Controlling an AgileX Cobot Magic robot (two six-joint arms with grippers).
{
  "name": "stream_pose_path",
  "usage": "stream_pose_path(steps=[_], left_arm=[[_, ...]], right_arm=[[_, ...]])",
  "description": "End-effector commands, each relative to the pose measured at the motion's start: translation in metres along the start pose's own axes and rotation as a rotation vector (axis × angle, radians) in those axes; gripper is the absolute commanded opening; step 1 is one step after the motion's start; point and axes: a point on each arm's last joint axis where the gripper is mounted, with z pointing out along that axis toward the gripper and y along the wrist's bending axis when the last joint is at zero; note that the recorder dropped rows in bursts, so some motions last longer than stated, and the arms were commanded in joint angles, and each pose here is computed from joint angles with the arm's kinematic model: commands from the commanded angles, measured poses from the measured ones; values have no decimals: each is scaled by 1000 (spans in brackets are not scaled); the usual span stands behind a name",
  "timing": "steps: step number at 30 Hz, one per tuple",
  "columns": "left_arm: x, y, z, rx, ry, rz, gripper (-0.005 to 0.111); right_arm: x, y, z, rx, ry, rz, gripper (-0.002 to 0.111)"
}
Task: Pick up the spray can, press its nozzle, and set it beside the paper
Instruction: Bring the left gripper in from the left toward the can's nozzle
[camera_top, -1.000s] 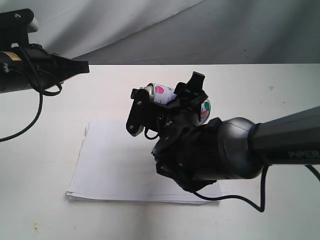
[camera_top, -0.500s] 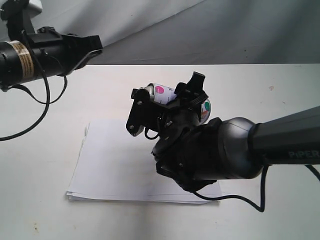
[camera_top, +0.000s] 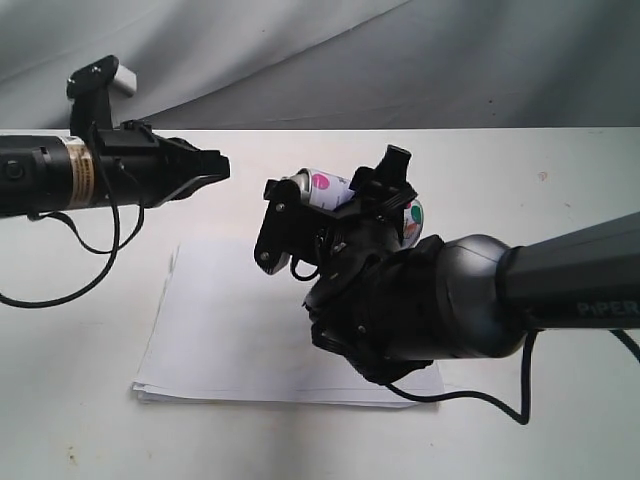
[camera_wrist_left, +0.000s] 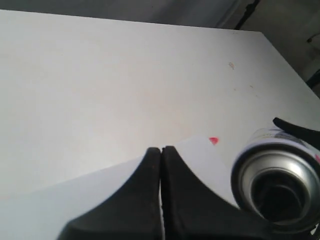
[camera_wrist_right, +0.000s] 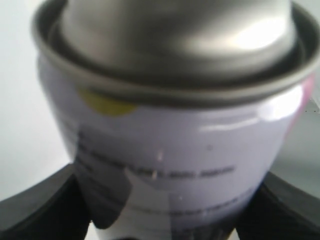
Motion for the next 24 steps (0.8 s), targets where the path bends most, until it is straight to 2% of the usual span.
stream_pose_path(steps=[1,3,7,11,20,24], left_arm=[[7,30,4,120,-17,-59,0],[9,40,-1,258,-34,-80,0],[11,48,-14,433,-62,-34,0],[16,45,-17,471,-21,61,0],[18,31,-11,526,-30,201,0],[7,20,-5,557,-28,253,0]], right_arm=[[-4,-10,-4,49,-14,-35,0],[-4,-10,-4,49,-14,-49,0],[-4,-10,-4,47,-15,-52,0],[-4,-10,-4,47,-15,-54,0],[-4,-10,-4,47,-15,-56,0],[-4,-10,-4,47,-15,-56,0]])
